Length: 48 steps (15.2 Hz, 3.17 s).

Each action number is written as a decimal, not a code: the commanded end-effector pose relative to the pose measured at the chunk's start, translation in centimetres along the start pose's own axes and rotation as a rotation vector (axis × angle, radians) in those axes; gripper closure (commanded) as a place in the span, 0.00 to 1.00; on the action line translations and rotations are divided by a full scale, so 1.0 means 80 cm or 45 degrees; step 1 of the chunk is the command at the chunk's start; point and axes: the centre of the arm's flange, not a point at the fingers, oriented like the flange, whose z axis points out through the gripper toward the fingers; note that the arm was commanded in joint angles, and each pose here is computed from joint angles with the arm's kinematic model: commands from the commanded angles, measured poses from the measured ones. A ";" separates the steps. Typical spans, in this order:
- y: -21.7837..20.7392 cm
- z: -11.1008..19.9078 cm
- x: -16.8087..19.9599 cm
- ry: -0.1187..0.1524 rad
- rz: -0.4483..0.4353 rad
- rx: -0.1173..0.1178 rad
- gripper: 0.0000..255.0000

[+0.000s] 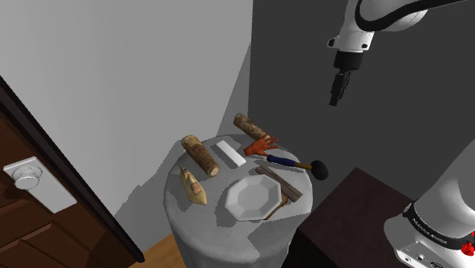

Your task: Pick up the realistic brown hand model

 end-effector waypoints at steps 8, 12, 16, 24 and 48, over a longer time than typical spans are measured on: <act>0.090 0.088 0.102 -0.078 -0.284 0.054 0.00; 0.121 0.130 0.151 -0.113 -0.408 0.079 0.00; 0.146 0.173 0.202 -0.147 -0.532 0.104 0.00; 0.179 0.265 0.306 -0.217 -0.780 0.153 0.00; 0.195 0.386 0.385 -0.268 -0.963 0.190 1.00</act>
